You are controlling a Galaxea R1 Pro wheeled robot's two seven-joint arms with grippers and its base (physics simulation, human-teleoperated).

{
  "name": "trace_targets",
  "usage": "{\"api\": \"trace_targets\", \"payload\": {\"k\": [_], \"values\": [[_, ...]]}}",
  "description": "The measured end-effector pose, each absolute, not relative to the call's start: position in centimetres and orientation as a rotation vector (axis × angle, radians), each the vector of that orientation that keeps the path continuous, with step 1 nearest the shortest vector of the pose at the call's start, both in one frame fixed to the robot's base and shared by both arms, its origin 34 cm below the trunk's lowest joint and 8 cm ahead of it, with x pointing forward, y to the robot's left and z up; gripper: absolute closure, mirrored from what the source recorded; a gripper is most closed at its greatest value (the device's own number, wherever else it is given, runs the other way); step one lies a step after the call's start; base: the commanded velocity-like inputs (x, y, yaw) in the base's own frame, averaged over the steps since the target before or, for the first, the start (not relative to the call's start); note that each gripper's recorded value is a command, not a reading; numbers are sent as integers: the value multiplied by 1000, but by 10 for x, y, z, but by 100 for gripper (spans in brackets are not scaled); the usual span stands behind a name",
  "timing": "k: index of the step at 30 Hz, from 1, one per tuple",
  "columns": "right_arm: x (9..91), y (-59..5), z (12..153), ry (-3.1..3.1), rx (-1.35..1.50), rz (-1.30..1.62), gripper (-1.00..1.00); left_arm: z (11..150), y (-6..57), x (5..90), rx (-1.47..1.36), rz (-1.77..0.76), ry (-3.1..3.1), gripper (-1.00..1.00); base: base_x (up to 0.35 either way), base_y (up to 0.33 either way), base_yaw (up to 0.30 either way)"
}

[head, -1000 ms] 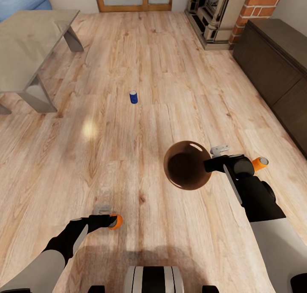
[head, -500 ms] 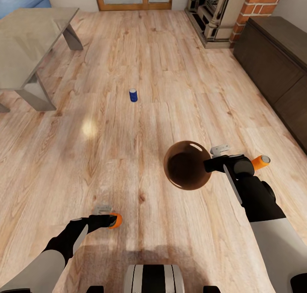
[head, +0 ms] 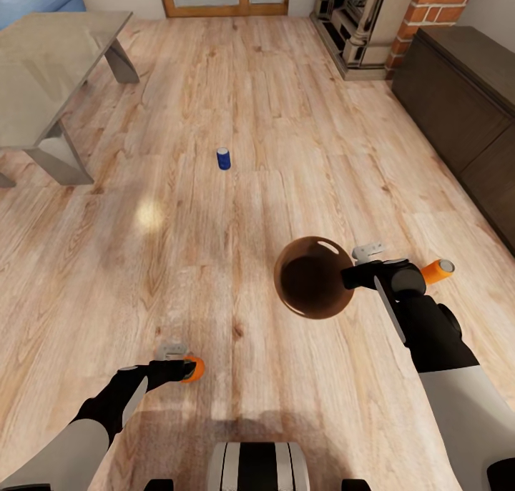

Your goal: Put the three can of soda from the living room inside the tash can in the kitchen.

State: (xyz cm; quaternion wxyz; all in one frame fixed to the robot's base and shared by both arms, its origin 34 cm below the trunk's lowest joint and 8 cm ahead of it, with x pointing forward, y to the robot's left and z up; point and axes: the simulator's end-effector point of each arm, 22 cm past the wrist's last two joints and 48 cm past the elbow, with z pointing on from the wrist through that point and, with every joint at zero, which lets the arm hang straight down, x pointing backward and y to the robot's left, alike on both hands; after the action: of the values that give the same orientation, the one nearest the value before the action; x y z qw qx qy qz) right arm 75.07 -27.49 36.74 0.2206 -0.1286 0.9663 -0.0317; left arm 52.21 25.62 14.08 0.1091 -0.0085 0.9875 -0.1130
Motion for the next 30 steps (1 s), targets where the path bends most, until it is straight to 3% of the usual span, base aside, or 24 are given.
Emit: {"api": "trace_targets", "payload": {"k": [22, 23, 30], "values": [[743, -265, 352, 2677, -394, -79, 100, 130, 256, 519, -27, -333, 2905, -100, 0, 0, 0], [743, -265, 352, 2677, -395, -79, 100, 130, 257, 519, -27, -332, 2905, 100, 0, 0, 0], [742, -263, 352, 2676, -402, -79, 100, 130, 256, 520, -36, -337, 2903, 100, 0, 0, 0]]}}
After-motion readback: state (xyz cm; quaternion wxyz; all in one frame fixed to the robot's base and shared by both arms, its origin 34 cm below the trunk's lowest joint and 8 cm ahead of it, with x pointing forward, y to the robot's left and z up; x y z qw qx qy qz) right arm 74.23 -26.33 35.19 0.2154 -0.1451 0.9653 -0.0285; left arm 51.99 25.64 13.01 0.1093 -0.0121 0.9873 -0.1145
